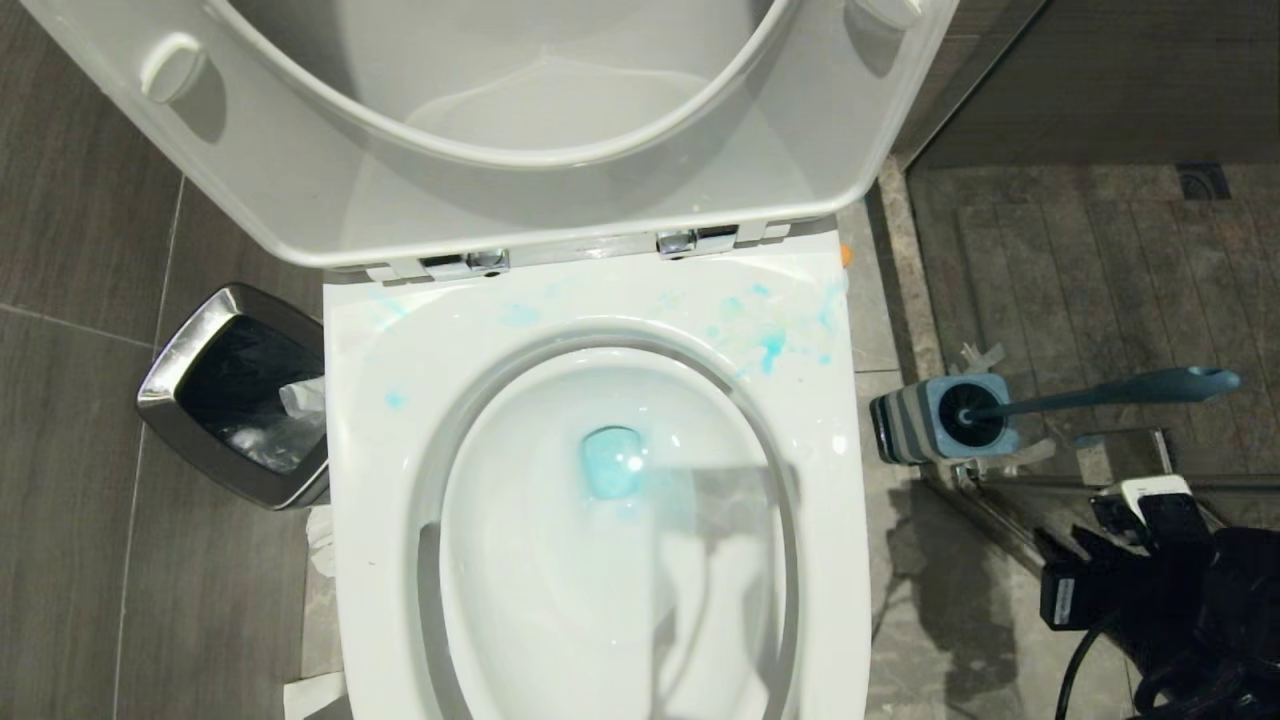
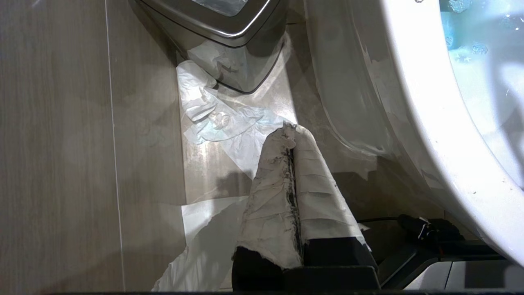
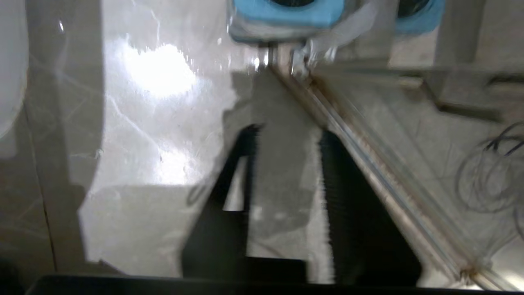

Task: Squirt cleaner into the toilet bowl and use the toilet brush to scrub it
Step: Scrub the toilet bowl

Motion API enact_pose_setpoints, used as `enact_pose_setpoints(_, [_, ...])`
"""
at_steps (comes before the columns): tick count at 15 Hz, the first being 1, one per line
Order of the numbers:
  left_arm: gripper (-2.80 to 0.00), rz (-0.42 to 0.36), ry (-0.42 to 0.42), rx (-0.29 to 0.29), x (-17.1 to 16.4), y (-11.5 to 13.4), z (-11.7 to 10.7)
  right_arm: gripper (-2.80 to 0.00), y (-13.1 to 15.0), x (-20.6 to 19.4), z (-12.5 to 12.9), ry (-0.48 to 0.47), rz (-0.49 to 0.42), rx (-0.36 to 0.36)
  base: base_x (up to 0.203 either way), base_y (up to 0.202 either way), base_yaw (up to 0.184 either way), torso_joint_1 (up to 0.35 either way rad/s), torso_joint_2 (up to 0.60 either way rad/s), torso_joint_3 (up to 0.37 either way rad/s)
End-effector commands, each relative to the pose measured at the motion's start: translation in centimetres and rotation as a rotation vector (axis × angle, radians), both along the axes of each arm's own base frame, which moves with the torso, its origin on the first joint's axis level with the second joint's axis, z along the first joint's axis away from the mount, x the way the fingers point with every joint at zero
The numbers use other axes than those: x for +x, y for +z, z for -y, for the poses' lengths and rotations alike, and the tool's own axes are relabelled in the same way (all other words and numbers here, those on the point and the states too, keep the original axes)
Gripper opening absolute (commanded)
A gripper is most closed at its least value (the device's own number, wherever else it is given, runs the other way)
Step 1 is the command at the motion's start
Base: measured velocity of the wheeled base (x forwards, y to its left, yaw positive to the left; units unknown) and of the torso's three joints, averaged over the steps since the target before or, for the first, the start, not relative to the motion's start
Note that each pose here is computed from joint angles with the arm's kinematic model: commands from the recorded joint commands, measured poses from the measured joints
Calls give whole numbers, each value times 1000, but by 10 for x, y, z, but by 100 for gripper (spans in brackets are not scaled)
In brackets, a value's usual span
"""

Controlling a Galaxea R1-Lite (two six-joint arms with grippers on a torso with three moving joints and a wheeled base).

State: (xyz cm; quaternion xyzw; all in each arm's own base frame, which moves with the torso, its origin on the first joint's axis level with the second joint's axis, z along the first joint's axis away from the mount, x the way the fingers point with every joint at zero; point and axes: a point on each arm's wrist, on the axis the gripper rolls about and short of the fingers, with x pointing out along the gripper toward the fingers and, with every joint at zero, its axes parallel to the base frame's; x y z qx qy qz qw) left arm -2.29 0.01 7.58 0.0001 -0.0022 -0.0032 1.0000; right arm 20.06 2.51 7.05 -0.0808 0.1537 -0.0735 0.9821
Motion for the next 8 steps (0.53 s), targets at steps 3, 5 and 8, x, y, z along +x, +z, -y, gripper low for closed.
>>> enact_pose_setpoints(3, [-280,0,0,0,0,0,0,0,-12,4,-2,-49,-53,-36,0,0,0,0,0,0])
enact_pose_setpoints(5, [-280,0,0,0,0,0,0,0,-11,8,-2,-53,-39,-30,0,0,0,0,0,0])
enact_pose_setpoints(8, [-280,0,0,0,0,0,0,0,-3,28,0,-15,34,4,0,0,0,0,0,0])
